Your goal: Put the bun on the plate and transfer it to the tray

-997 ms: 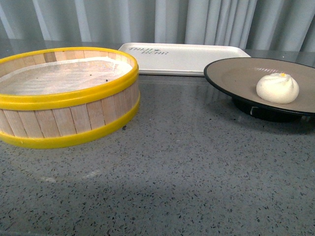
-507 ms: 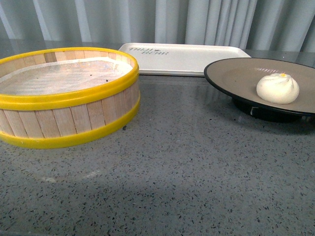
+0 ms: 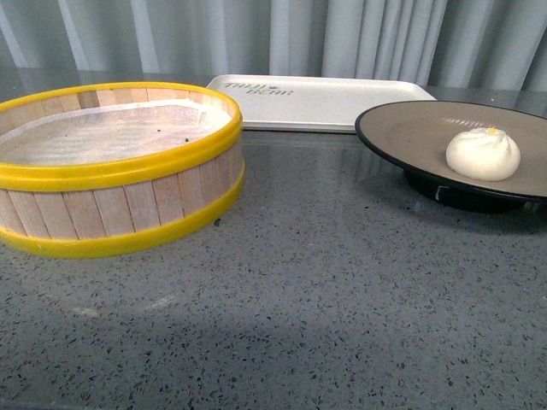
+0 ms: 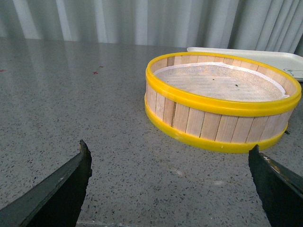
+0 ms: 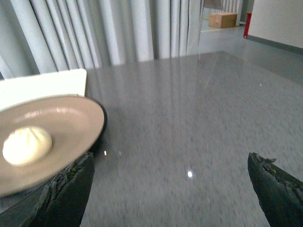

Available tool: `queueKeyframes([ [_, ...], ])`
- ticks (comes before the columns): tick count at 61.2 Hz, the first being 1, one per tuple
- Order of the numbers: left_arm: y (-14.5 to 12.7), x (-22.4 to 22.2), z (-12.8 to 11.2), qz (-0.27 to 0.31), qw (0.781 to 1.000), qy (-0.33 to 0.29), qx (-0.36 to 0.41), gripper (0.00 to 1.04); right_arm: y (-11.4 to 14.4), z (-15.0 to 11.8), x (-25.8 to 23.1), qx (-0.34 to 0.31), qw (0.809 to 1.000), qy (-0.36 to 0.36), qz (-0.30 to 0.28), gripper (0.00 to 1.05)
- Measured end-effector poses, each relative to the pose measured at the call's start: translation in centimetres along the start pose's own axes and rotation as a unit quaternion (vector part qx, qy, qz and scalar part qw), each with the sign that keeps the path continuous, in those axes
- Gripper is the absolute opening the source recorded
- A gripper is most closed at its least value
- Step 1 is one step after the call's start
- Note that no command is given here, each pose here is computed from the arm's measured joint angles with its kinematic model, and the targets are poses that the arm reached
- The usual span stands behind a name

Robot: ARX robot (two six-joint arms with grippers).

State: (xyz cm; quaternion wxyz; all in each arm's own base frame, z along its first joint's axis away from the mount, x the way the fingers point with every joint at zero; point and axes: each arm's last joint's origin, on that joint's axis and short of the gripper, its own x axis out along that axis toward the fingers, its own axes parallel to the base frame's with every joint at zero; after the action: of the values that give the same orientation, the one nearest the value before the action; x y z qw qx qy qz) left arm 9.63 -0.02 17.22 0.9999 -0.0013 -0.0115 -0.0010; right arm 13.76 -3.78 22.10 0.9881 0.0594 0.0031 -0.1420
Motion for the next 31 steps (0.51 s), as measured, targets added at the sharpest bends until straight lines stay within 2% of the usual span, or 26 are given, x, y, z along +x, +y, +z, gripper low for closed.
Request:
queueKeyframes([
  [8,0.0,0.0,0.0,0.000,1.000,0.000,0.000,0.98,-2.1,1.8,3.8,0.084,0.996,0.011,0.008,0.96],
  [13,0.0,0.0,0.0,0.000,1.000,0.000,0.000,0.98,-3.4,2.0,7.1,0.173,0.984,0.048,0.018,0.96],
  [22,0.0,0.0,0.0,0.000,1.000,0.000,0.000,0.98,-3.7,1.5,10.8,0.306,0.945,0.101,0.049,0.96],
  [31,0.0,0.0,0.0,0.000,1.000,0.000,0.000,0.98,-2.6,0.3,12.8,0.396,0.903,0.153,0.062,0.96],
])
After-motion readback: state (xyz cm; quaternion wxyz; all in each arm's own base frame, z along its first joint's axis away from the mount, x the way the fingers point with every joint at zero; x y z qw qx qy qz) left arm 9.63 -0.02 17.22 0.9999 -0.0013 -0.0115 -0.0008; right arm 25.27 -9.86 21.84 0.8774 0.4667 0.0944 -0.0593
